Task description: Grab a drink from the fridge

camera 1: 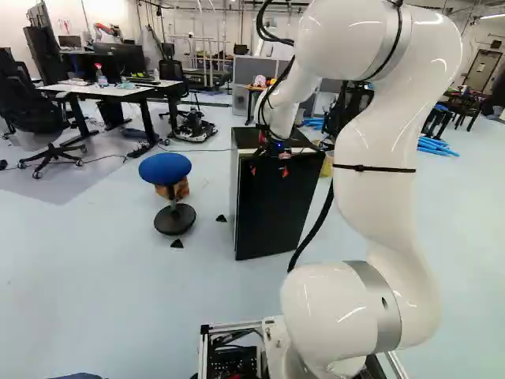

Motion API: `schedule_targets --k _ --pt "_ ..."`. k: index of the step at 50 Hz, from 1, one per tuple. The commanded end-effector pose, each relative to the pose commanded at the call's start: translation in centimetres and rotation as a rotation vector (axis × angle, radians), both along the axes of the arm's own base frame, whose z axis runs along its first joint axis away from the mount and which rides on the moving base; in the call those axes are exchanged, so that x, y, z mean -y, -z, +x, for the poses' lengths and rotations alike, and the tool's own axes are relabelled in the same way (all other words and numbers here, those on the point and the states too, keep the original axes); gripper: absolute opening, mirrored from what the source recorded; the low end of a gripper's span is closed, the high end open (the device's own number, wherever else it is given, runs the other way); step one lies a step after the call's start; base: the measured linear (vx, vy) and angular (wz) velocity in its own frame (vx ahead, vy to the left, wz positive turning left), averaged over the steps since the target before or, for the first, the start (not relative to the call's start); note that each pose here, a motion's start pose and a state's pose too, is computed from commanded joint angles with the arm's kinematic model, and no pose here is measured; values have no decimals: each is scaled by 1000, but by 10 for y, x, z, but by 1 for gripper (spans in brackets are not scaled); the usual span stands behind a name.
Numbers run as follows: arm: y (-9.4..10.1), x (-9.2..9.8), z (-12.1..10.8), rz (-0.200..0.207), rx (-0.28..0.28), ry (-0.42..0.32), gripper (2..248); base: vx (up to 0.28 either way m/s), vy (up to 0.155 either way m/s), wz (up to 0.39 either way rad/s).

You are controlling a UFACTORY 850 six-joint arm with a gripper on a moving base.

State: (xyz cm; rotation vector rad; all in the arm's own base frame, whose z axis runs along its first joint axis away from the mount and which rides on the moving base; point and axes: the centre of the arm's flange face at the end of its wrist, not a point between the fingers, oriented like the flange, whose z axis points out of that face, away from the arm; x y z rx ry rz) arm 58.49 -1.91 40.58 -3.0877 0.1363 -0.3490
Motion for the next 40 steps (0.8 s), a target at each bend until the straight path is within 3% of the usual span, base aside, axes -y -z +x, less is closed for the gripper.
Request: schedule_targets --k 40 --pt "-2 2 7 -36 77 -33 247 0 0 0"
